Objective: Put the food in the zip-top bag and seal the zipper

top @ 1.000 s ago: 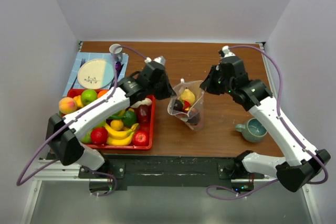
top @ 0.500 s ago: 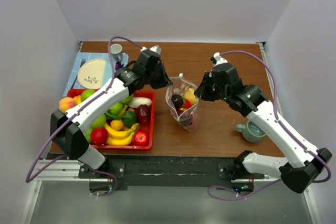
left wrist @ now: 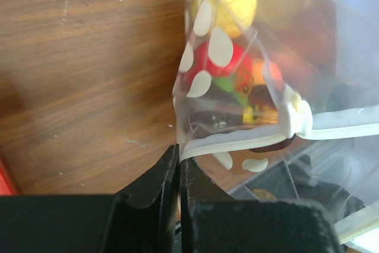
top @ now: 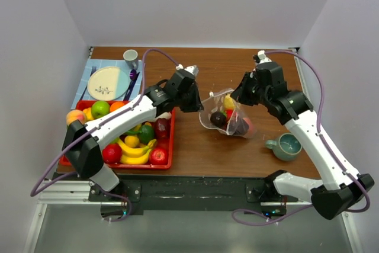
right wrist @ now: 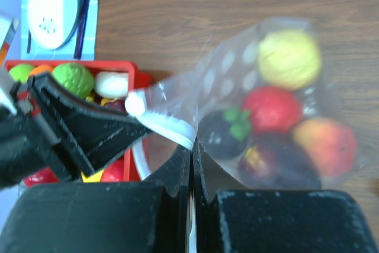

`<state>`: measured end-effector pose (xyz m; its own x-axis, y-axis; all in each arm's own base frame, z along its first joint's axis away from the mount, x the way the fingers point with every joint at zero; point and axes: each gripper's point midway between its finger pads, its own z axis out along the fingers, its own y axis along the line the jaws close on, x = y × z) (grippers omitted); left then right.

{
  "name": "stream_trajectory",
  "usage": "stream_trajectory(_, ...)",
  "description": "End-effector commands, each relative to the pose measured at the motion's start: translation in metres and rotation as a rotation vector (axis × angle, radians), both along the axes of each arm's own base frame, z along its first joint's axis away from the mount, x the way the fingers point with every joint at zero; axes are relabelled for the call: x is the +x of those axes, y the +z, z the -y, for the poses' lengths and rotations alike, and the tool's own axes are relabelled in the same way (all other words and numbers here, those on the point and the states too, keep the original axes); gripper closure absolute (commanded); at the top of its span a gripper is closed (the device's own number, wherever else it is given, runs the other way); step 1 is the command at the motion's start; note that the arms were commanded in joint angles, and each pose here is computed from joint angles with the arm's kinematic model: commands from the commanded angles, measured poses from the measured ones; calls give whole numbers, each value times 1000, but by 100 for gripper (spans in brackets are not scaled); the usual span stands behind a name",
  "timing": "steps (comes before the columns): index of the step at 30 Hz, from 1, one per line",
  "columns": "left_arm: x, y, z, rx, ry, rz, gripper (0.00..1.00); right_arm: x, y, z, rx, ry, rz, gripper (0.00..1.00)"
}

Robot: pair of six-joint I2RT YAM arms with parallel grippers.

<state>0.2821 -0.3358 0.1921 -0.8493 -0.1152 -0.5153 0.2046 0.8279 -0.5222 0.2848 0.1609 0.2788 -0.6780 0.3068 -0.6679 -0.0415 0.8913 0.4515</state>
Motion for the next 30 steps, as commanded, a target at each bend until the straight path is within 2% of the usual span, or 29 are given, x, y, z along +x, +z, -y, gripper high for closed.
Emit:
stream_trajectory(1,7,-3,-15,38,22,35,89,-7,-12,-27,40,74,17,100)
stream_trajectory(2,11,-5,-20,51,45,44,87,-9,-14,-37,56,91,23,100)
stream_trajectory(3,10,-7,-25,57,54,42,75,-11,-25,-38,51,95,2,100)
stream_trajectory(5,10,-8,-30,63,64,52,63,-11,-33,-44,51,101,-13,100)
stream_trajectory(6,6,-9,-34,66,61,59,47,-10,-37,-45,49,104,-18,100)
stream_trajectory(8,4,-4,-36,49,53,84,35,-10,-38,-50,64,123,-19,100)
stream_trajectory(9,0,1,-41,45,52,101,26,-10,-40,-51,65,125,-21,100)
stream_trajectory(11,-1,4,-52,61,79,119,20,-10,-40,-53,73,134,-21,100)
stream_trajectory(17,-17,9,-111,163,244,133,17,-8,-42,-57,83,146,-23,100)
stream_trajectory(24,-48,-33,-184,328,544,0,22,-9,-43,-66,108,166,-26,100)
stream_trajectory(26,-55,-36,-194,329,592,-12,27,-9,-44,-67,111,169,-29,100)
stream_trajectory(30,-68,-52,-215,324,709,-46,27,-11,-50,-69,113,175,-39,100)
